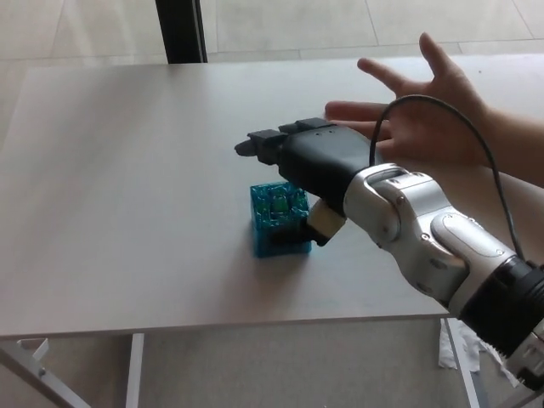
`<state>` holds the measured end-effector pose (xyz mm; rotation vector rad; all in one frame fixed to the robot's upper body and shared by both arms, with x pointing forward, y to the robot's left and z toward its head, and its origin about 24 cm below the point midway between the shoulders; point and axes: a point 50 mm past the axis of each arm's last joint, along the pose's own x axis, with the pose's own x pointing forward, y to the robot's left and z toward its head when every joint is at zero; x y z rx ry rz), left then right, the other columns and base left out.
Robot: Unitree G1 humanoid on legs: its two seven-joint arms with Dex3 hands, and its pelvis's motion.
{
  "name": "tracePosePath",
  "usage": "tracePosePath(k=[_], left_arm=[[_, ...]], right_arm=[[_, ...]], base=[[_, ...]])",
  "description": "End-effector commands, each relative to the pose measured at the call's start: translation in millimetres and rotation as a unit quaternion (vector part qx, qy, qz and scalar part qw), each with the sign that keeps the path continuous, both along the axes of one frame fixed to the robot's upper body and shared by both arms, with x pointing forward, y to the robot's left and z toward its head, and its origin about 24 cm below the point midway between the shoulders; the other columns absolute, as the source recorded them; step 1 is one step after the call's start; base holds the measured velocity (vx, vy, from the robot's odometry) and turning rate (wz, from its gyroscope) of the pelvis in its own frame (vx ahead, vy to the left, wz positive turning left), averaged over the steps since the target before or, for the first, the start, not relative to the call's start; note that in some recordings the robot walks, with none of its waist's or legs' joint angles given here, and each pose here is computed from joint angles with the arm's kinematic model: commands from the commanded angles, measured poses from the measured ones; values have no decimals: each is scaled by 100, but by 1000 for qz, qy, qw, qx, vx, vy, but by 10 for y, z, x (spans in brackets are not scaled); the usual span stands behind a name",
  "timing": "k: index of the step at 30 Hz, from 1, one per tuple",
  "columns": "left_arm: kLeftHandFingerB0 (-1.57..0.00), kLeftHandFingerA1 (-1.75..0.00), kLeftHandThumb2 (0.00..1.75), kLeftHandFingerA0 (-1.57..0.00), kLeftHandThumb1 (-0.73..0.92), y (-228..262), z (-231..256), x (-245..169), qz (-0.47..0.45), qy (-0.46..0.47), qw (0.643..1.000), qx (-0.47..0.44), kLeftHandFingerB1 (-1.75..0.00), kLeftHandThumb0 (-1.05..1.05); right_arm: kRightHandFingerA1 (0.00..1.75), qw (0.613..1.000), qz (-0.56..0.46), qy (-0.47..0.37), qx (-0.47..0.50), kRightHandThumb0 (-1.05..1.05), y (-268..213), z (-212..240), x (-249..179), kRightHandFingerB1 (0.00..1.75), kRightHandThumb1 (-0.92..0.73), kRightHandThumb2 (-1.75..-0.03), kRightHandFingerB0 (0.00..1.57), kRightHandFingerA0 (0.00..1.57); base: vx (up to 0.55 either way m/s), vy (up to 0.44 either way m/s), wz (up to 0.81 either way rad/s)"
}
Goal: The robot uses its right hand to pick up a cube kept in the middle of the desk infront of it and hands it to a person
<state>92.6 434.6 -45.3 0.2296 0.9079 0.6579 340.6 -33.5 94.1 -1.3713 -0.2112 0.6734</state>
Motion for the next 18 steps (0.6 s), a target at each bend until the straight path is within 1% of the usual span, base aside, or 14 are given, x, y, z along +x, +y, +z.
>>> tracePosePath(k=[1, 5, 7, 8, 9, 10, 11, 12, 13, 14, 15, 16, 17, 18], left_arm=[[-14, -151, 83, -49, 46, -10, 18, 59, -22, -4, 1000, 7, -146, -105], [-26, -148, 87, -54, 50, -17, 18, 75, -30, -1, 1000, 9, -140, -105], [-26, -148, 87, -54, 50, -18, 18, 80, -31, -1, 999, 9, -140, -105], [-27, -146, 87, -56, 53, -18, 17, 85, -36, 7, 999, 13, -138, -105], [-27, -146, 87, -56, 53, -18, 17, 85, -36, 8, 999, 13, -138, -105], [-25, -147, 84, -52, 53, -20, 17, 84, -41, 10, 999, 14, -143, -105], [-27, -146, 85, -54, 54, -20, 16, 87, -43, 14, 999, 17, -140, -105], [-26, -146, 85, -56, 53, -22, 16, 90, -44, 14, 999, 17, -139, -105], [-29, -146, 86, -56, 53, -24, 16, 89, -46, 10, 999, 16, -142, -105], [-28, -148, 86, -53, 51, -25, 17, 88, -46, 7, 999, 13, -146, -105], [-28, -148, 86, -53, 51, -25, 18, 86, -45, 3, 999, 10, -146, -105], [-29, -150, 86, -56, 54, -32, 5, 62, -49, 10, 999, 13, -148, -105], [-29, -150, 86, -56, 54, -34, 2, 59, -50, 10, 999, 14, -148, -105], [-23, -148, 86, -54, 58, -34, 1, 59, -53, 17, 998, 17, -139, -105]], right_arm=[[17, 994, -26, 49, -97, -87, -28, -61, 27, 19, -52, -91, 11, 2], [38, 985, -26, 77, -151, -79, -30, -101, 31, 24, -46, -90, 7, 2], [38, 985, -27, 78, -152, -79, -32, -98, 32, 24, -46, -90, 7, 2], [53, 985, -29, 79, -153, -40, -38, -114, 28, 51, -17, -86, 0, 2], [53, 985, -30, 79, -153, -40, -38, -115, 27, 51, -17, -86, 0, 2], [108, 986, -33, 63, -149, -77, -35, -130, 17, 42, -40, -79, 13, 59], [130, 988, -33, 48, -141, -71, -35, -138, 9, 43, -40, -77, 22, 88], [152, 992, -33, 23, -118, -57, -35, -148, -10, 35, -50, -56, 37, 88], [139, 995, -36, 4, -95, -52, -35, -163, -22, 54, -39, -83, 40, 115], [158, 995, -36, -8, -89, -45, -36, -172, -28, 41, -56, -63, 56, 85], [158, 996, -34, -23, -82, -45, -36, -185, -36, 41, -56, -63, 56, 85], [153, 996, -33, -45, -69, -32, -35, -231, -72, 47, -67, -65, 70, 78], [153, 996, -32, -52, -65, -32, -33, -239, -80, 47, -67, -65, 70, 78], [152, 995, -39, -88, -39, -30, -22, -271, -103, 52, -69, -60, 84, 84]], base=[[0, 0, 0], [0, 0, 0], [0, 0, 0], [0, 0, 0], [0, 0, 0], [0, 0, 0], [0, 0, 0], [0, 0, 0], [0, 0, 0], [0, 0, 0], [0, 0, 0], [0, 0, 0], [0, 0, 0], [0, 0, 0]])
